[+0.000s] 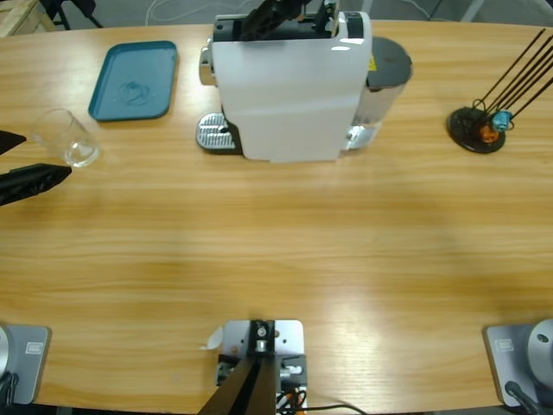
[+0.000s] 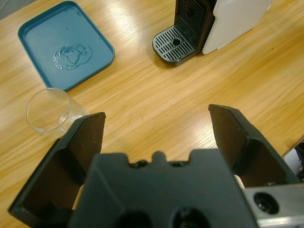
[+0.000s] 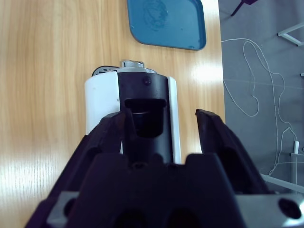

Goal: Pour coffee

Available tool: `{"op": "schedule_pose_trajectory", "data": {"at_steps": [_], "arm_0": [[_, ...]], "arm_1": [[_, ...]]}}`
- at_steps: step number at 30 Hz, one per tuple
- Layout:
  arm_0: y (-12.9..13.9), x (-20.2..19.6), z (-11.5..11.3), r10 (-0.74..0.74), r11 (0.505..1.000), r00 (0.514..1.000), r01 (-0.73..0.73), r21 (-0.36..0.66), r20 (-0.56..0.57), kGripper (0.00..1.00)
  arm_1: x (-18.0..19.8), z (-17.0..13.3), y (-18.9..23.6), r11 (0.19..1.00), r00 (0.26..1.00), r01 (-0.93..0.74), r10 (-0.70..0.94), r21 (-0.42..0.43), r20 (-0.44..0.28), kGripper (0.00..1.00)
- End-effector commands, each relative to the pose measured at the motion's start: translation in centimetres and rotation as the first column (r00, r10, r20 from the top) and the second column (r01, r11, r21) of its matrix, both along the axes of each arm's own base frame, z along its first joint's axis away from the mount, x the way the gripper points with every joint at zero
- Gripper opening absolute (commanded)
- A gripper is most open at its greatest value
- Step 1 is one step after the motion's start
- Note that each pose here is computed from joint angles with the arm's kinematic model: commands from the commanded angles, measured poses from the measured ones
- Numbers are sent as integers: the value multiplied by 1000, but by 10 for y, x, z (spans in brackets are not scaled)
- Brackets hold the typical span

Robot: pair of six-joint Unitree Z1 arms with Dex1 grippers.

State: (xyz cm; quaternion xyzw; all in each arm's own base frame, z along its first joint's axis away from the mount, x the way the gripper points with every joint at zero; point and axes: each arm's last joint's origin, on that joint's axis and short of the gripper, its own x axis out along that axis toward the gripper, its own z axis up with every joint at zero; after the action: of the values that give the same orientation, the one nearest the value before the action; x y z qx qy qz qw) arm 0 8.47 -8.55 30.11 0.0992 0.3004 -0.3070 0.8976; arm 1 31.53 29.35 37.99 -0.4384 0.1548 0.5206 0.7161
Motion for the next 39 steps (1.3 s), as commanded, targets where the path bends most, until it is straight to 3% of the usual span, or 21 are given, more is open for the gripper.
{"op": "schedule_pose_trajectory", "data": {"at_steps": [1, 4, 6, 7, 8, 11, 13, 17, 21, 24, 27, 33, 39], "arm_0": [[2, -2, -10, 8, 1000, 1000, -8, 17, -18, 941], [2, -2, -10, 8, 1000, 1000, -8, 18, -19, 941], [2, -2, -10, 8, 1000, 1000, -8, 19, -19, 941], [1, -2, -10, 8, 1000, 1000, -8, 18, -19, 941], [2, -2, -10, 8, 1000, 1000, -8, 19, -19, 941], [2, -2, -10, 9, 1000, 1000, -9, 19, -18, 941], [2, -2, -10, 9, 1000, 1000, -9, 17, -16, 938], [3, -3, -9, 9, 1000, 1000, -9, 13, -13, 935], [4, -4, -9, 10, 1000, 1000, -10, 7, -9, 931], [4, -4, -9, 10, 1000, 1000, -10, 6, -9, 931], [4, -4, -9, 10, 1000, 1000, -10, 6, -9, 931], [4, -4, -9, 10, 1000, 1000, -10, 7, -9, 933], [4, -4, -9, 11, 1000, 1000, -11, 8, -9, 931]], "arm_1": [[-37, 13, 28, 1000, 999, -7, 6, -5, -43, 766], [-73, 40, 28, 998, 998, -31, 34, 60, -46, 962], [-92, 59, 15, 994, 998, -27, 33, 102, -60, 973], [-100, 69, 5, 993, 997, -16, 25, 115, -79, 885], [-108, 79, -5, 993, 996, 1, 10, 121, -91, 723], [-134, 107, -42, 991, 997, 21, -11, 129, -78, 0], [-147, 116, -63, 988, 997, 65, -59, 143, -45, 0], [-152, 104, -85, 959, 972, 233, -231, 163, -31, 0], [-146, 81, -95, 872, 929, 370, -358, 321, -100, 0], [-135, 68, -88, 846, 905, 416, -422, 333, -59, 0], [-119, 53, -80, 770, 837, 496, -547, 401, 16, 0], [-92, 38, -63, 672, 697, 622, -709, 401, 107, 0], [-81, 20, -50, 682, 698, 634, -707, 365, 111, 0]]}}
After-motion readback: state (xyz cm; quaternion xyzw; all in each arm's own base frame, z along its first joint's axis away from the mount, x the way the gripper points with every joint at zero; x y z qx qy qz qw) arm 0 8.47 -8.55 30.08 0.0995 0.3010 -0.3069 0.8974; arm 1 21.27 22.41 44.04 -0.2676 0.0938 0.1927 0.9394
